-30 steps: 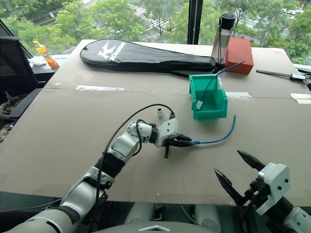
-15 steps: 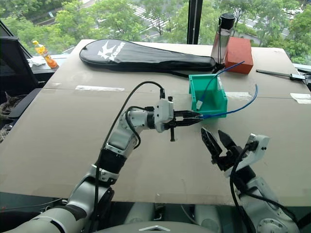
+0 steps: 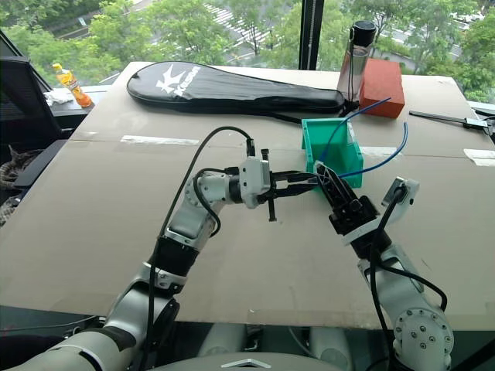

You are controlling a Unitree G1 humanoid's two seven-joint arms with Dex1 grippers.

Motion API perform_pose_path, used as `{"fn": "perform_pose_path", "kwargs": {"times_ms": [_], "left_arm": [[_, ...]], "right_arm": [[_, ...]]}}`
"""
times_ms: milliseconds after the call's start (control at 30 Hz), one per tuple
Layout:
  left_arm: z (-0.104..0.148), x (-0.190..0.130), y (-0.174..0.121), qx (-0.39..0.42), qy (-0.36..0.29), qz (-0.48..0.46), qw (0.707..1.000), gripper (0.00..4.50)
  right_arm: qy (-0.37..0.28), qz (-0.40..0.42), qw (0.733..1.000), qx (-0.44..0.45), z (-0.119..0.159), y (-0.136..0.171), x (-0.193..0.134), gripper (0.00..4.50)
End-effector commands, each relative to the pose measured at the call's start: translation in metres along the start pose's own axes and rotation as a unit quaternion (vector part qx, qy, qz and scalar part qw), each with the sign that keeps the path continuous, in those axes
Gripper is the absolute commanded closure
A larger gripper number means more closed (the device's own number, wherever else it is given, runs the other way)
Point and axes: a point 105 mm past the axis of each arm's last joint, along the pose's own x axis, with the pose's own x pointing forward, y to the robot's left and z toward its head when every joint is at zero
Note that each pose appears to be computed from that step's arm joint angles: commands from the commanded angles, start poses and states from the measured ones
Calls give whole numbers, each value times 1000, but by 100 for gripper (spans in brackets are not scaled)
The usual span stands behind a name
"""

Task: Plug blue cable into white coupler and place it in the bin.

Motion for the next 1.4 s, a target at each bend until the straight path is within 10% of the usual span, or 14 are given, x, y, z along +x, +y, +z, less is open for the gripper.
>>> {"fn": "perform_pose_path", "kwargs": {"times_ms": [33, 233, 500, 800, 1100, 1400], "left_arm": [[16, 2, 3, 24, -30, 8, 999, 450], [16, 2, 2, 23, -32, 9, 999, 450], [16, 2, 3, 23, -35, 10, 999, 450], [16, -4, 3, -12, -44, 7, 999, 450], [7, -50, 10, -105, 8, 92, 990, 29], [-28, -125, 21, -179, 94, 329, 922, 6]], "right_arm": [[-5, 20, 1000, 6, 1, 11, 2, 137], [-7, 21, 1000, 8, 0, 11, 3, 137], [-9, 23, 1000, 11, 2, 11, 3, 449], [-4, 26, 1000, 5, 3, 10, 2, 449], [24, 33, 999, -17, -1, 7, -2, 450], [30, 33, 999, -31, 0, 0, -6, 450]]}}
